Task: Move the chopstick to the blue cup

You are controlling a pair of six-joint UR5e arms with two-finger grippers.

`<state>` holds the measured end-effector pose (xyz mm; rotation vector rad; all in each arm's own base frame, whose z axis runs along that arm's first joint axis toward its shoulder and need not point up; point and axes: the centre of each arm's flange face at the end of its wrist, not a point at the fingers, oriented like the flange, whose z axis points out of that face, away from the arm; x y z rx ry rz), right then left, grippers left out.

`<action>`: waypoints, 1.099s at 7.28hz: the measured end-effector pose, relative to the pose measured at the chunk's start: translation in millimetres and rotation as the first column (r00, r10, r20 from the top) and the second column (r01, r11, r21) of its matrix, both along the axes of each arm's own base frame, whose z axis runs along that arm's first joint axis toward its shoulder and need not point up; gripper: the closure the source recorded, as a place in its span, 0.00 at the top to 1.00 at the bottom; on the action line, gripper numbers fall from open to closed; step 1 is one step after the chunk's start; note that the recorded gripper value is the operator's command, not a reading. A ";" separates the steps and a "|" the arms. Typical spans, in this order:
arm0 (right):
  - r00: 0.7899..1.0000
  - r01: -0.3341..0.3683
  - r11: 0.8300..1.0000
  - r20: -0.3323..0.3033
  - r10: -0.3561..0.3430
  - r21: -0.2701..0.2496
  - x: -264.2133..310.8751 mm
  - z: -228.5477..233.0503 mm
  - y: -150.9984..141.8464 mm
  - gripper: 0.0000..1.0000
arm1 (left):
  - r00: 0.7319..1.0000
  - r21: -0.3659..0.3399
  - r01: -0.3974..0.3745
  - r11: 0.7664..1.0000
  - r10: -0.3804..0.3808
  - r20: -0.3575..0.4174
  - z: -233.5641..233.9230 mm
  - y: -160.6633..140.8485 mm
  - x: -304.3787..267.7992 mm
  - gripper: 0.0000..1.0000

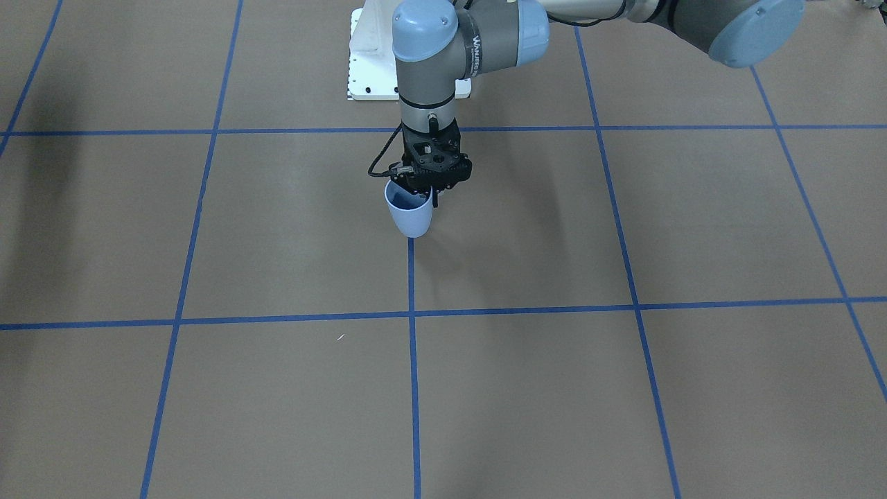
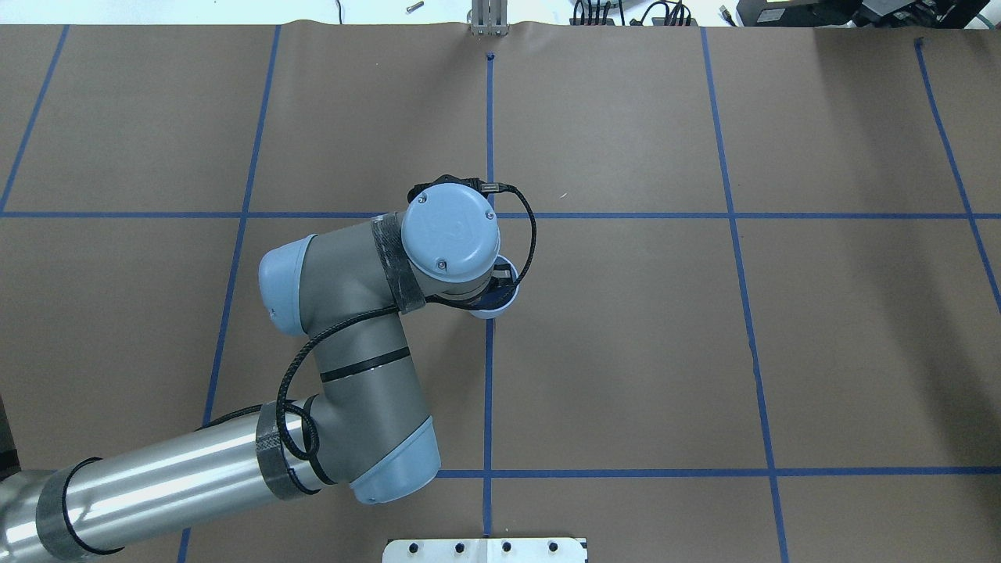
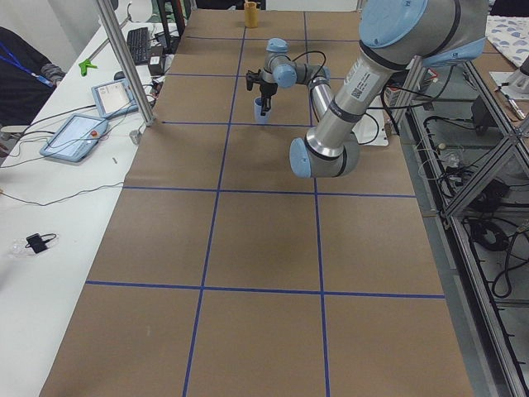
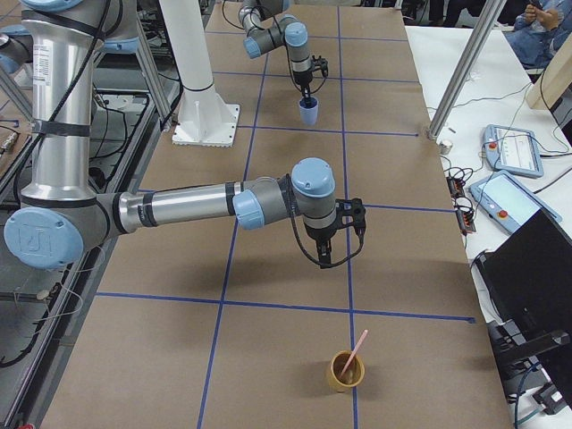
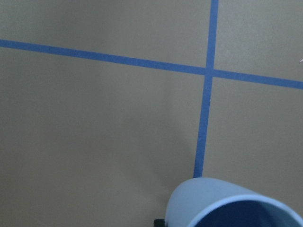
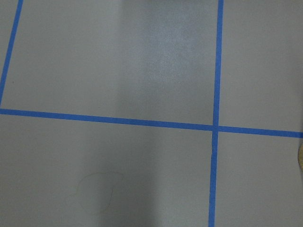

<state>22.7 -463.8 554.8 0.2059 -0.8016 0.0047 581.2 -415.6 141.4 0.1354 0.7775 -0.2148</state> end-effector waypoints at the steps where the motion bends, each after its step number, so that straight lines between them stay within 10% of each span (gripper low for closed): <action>1: 1.000 0.000 1.000 0.000 0.000 0.000 0.0 0.1 0.0 1.00 | 1.000 0.002 -0.003 1.000 0.003 -0.002 1.1 0.2 2.7 0.03; 3: 1.000 0.000 1.000 0.000 0.000 0.000 0.0 0.2 0.0 1.00 | 1.000 0.009 -0.010 1.000 0.010 -0.014 6.7 -0.1 13.9 0.28; 5: 1.000 0.000 1.000 0.000 0.000 0.000 0.0 0.2 0.0 1.00 | 1.000 0.018 -0.014 1.000 0.015 -0.028 12.7 -2.7 22.3 0.98; 8: 1.000 0.000 1.000 0.001 0.000 0.000 0.0 -0.1 0.0 1.00 | 0.998 0.069 -0.025 0.997 0.029 -0.053 -3.0 -2.1 7.6 0.98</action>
